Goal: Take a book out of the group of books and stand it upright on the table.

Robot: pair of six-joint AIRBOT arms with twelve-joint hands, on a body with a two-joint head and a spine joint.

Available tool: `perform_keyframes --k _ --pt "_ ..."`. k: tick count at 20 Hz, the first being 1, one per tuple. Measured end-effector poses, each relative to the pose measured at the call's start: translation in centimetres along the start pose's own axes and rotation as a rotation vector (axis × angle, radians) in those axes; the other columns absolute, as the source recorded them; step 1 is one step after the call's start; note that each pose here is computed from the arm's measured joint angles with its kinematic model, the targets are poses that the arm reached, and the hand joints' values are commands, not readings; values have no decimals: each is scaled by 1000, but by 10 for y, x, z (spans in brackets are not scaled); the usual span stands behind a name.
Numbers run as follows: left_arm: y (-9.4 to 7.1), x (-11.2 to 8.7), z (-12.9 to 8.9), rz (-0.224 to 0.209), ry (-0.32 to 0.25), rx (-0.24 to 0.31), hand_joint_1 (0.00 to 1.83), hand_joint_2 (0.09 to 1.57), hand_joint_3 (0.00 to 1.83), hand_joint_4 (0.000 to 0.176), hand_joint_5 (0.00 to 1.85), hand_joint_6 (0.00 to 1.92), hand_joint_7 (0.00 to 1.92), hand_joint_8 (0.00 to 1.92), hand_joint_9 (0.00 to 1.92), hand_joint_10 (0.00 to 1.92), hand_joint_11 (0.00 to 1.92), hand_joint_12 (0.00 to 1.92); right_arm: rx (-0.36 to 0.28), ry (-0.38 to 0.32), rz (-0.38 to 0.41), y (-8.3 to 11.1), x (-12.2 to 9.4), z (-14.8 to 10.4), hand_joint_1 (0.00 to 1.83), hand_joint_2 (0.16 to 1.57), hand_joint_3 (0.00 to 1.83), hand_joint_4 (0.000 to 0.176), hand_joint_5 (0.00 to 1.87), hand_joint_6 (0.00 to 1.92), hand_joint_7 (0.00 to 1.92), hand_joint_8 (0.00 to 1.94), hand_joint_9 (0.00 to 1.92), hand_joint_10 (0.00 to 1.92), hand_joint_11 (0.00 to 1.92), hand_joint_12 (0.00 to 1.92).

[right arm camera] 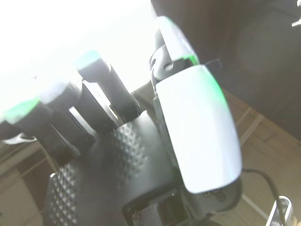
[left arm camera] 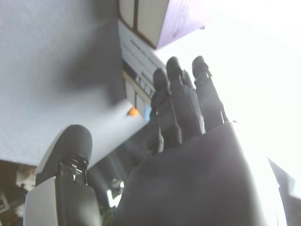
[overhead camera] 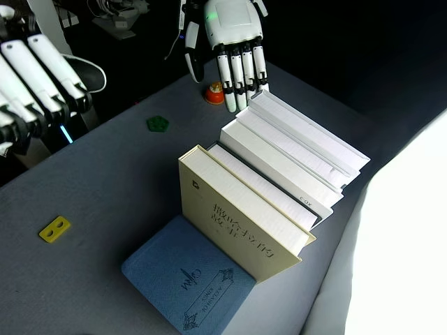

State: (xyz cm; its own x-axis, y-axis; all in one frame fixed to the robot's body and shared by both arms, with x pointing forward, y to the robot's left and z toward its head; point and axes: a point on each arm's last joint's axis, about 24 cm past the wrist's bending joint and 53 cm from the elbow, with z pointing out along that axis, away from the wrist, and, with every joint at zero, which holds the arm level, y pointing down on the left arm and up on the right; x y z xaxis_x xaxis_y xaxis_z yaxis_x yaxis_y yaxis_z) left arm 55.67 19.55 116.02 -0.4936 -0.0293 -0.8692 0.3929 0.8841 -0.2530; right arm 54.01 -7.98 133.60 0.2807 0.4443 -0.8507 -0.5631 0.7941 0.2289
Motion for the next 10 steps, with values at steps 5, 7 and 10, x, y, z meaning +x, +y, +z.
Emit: perform_keyframes --k 5,7,10 --pt "1 0 0 0 -1 -1 59 1327 8 0 0 0 18 4 5 2 0 171 11 23 20 5 6 -2 199 1062 49 0 14 7 51 0 6 17 0 182" --pt "1 0 0 -1 2 -1 76 1328 5 0 0 0 11 2 9 3 0 229 13 7 11 5 2 -2 185 1081 34 0 9 2 50 0 9 13 0 138" --pt "1 0 0 0 1 -2 65 1334 2 0 0 0 39 7 14 3 0 212 19 12 4 4 3 -2 290 1069 10 0 20 4 65 4 29 10 0 237"
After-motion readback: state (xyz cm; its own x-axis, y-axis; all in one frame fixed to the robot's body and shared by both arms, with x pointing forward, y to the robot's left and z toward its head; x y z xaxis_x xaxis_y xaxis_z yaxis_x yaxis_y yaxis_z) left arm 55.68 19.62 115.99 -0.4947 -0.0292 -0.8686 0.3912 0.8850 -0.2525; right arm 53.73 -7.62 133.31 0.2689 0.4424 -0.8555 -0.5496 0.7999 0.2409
